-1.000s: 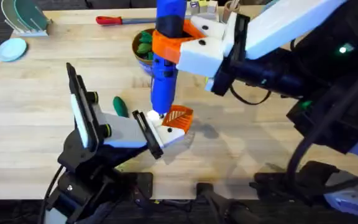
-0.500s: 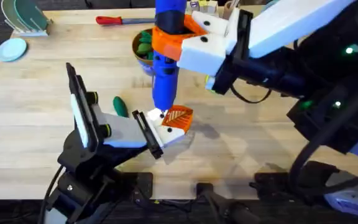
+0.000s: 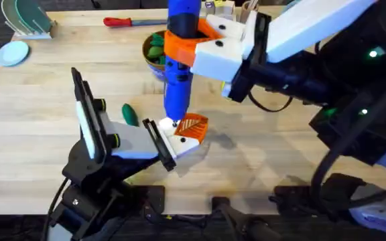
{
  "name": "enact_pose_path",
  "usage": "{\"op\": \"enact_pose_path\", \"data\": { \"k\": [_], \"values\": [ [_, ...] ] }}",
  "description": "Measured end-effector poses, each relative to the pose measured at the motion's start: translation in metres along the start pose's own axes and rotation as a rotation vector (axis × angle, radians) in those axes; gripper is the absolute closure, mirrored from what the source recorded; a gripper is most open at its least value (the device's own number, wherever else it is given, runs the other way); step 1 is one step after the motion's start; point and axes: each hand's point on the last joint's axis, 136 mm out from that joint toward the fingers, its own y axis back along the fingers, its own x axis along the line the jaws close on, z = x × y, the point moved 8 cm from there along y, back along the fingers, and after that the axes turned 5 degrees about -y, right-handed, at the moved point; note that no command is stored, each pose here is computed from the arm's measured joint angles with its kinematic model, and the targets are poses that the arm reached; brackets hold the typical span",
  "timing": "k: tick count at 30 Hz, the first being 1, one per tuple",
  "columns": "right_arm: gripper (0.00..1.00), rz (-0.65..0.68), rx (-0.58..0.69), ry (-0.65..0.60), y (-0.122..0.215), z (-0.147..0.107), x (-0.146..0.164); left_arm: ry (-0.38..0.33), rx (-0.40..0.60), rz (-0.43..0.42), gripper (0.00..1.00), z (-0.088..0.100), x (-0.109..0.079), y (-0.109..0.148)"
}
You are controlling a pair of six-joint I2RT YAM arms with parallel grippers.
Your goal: Pick up the gripper from the table and insert it into the empty holder that is missing its gripper. Then pick up a screw, insert it into the mounting hole, and use the screwdriver to tighten it. Finally, clean up the table by picking up the vegetable and placing it into the bucket.
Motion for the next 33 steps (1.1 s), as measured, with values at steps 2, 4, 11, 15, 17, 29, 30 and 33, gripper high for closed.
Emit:
{"op": "enact_pose_path", "data": {
  "k": [2, 4, 11, 15, 17, 29, 30, 33],
  "values": [
    [0.982, -0.004, 0.003, -0.004, 0.0, -0.001, -0.001, 0.0, 0.0, 0.0, 0.996, 0.0, 0.0, 0.0],
    [0.982, -0.005, 0.003, -0.007, 0.0, -0.001, -0.001, 0.0, 0.0, 0.0, 0.996, 0.0, 0.0, 0.0],
    [0.982, 0.001, 0.006, 0.012, 0.0, -0.001, 0.0, 0.0, 0.0, 0.0, 0.996, 0.0, 0.0, 0.0],
    [0.982, 0.01, 0.008, 0.03, 0.0, -0.001, 0.0, 0.0, 0.0, 0.0, 0.996, 0.0, 0.0, 0.0],
    [0.982, 0.004, 0.013, 0.032, 0.001, -0.001, -0.002, 0.0, 0.0, 0.0, 0.996, 0.0, 0.0, 0.0],
    [0.982, -0.033, 0.035, 0.046, 0.009, 0.001, -0.012, 0.001, 0.001, 0.001, 0.996, 0.0, 0.0, 0.0],
    [0.982, -0.031, 0.035, 0.047, 0.01, 0.001, -0.011, 0.001, 0.001, 0.001, 0.996, 0.0, 0.0, 0.0],
    [0.982, -0.02, 0.035, 0.056, 0.011, 0.003, -0.009, 0.001, 0.001, 0.001, 0.996, 0.0, 0.0, 0.0]
  ]
}}
